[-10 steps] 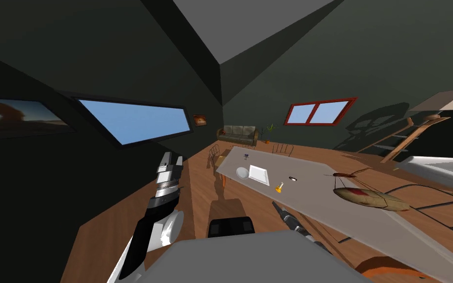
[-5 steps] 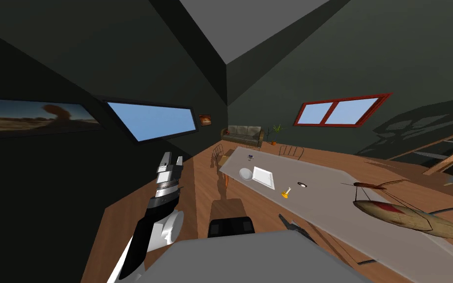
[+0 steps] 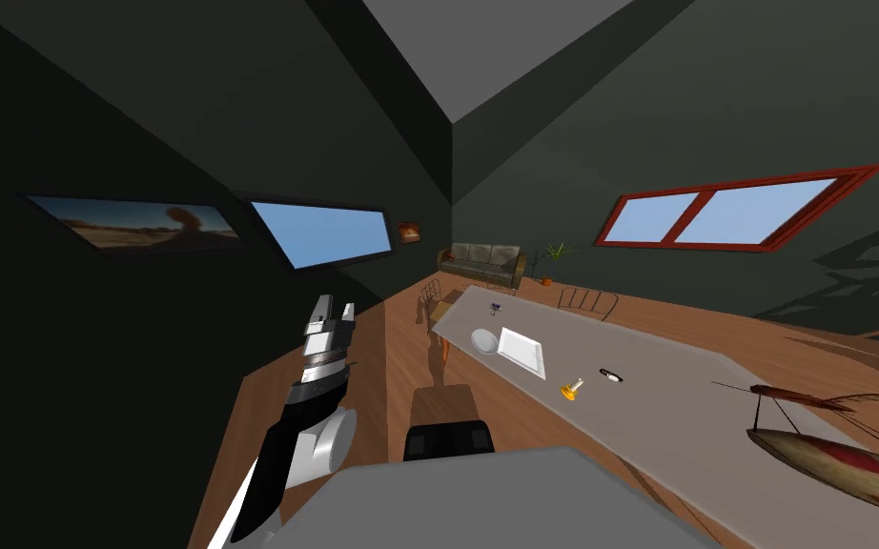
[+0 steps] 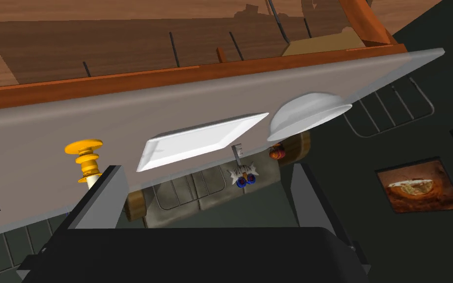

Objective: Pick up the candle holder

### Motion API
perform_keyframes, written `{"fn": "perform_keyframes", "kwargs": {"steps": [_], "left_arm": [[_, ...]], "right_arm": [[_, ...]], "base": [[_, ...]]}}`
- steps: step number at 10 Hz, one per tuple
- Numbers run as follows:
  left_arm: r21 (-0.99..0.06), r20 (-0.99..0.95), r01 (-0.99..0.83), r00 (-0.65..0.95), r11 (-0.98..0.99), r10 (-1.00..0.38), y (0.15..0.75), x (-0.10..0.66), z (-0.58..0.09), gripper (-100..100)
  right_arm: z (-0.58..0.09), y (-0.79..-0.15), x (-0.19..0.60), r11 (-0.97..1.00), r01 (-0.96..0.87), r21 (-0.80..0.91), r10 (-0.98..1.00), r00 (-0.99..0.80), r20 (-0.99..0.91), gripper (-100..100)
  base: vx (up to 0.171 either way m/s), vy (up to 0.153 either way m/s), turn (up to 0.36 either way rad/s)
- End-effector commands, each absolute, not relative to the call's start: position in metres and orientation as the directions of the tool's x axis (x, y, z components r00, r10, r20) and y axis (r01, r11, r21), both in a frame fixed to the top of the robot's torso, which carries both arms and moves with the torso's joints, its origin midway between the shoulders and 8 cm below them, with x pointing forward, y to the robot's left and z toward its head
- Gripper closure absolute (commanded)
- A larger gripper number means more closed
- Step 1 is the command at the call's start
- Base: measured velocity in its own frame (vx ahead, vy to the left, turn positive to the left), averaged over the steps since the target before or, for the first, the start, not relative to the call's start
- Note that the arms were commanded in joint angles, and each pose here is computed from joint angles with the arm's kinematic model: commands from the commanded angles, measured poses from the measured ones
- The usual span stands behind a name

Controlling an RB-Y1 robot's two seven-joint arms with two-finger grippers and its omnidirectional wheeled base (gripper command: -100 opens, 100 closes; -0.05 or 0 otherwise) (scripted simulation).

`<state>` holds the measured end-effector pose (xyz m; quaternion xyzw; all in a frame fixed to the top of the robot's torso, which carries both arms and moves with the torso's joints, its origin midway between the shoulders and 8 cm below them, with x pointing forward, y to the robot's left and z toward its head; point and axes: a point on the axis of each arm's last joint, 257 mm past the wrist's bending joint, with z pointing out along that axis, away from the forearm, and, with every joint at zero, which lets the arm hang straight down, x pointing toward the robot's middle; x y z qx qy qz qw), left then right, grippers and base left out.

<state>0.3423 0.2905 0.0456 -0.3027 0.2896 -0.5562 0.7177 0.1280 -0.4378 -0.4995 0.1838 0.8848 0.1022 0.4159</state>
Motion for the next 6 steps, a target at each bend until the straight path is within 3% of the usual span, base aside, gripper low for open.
{"fn": "perform_keyframes", "kwargs": {"steps": [1,6], "left_arm": [[-0.757,-0.079,0.623,0.214,0.198,-0.974,0.290,0.342,0.046,0],[-0.757,-0.079,0.623,0.214,0.198,-0.974,0.291,0.342,0.046,0]], "right_arm": [[-0.507,-0.448,0.114,0.919,0.248,0.308,0.394,-0.615,-0.683,-100],[-0.517,-0.471,0.087,0.949,0.216,0.230,0.315,-0.684,-0.658,-100]], "base": [[0.010,-0.027,0.120],[0.007,-0.017,0.112]]}}
